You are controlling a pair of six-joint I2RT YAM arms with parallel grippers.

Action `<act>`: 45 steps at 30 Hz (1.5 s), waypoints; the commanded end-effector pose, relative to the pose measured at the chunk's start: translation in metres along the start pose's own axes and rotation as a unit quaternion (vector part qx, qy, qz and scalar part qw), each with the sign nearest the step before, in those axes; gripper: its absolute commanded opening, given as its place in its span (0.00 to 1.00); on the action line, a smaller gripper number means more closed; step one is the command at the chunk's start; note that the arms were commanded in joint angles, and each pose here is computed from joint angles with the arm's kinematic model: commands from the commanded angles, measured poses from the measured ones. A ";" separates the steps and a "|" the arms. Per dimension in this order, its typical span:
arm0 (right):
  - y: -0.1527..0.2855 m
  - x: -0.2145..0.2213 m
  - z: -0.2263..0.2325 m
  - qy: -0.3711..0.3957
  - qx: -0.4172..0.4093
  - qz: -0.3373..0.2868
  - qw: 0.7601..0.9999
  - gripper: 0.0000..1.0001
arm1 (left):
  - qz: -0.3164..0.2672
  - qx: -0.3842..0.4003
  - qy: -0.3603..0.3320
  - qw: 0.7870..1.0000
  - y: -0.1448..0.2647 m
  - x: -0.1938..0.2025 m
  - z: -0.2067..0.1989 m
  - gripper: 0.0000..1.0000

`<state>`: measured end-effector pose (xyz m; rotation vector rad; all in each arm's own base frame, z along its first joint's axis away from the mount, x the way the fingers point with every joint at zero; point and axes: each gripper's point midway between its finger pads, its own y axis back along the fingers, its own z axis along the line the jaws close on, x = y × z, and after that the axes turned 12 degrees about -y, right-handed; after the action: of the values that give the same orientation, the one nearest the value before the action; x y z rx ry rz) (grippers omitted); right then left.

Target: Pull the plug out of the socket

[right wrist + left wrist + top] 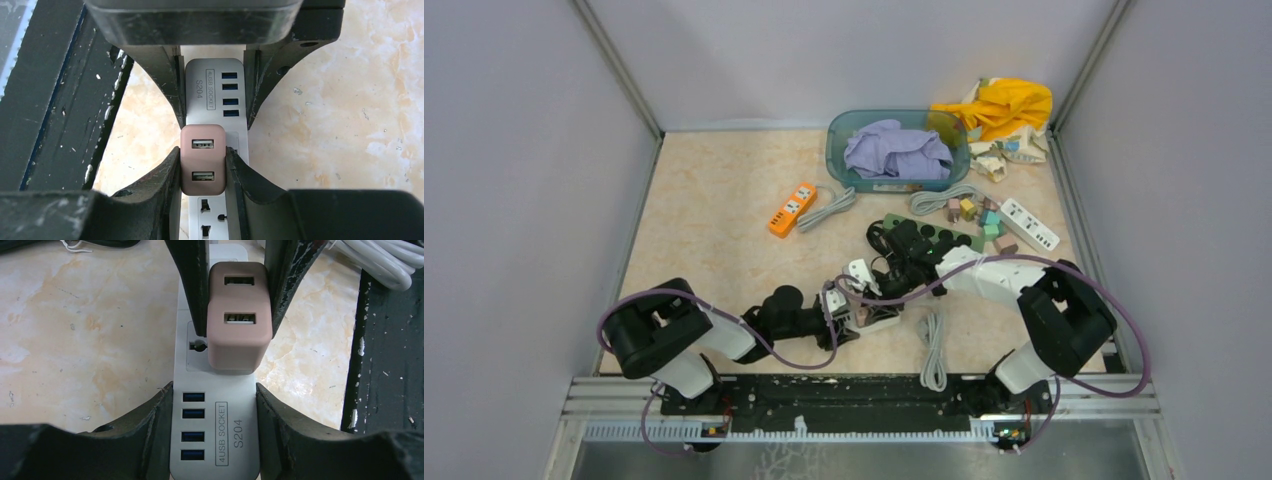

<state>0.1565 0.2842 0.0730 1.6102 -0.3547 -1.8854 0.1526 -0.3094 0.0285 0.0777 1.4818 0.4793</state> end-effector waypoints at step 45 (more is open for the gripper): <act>0.025 -0.037 0.005 0.054 -0.026 -0.051 0.997 0.00 | -0.010 0.007 0.001 1.000 -0.004 -0.005 0.001 0.01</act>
<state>0.1619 0.2716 0.0877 1.6134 -0.2995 -1.8799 0.1531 -0.3079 0.0250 0.0834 1.4911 0.4864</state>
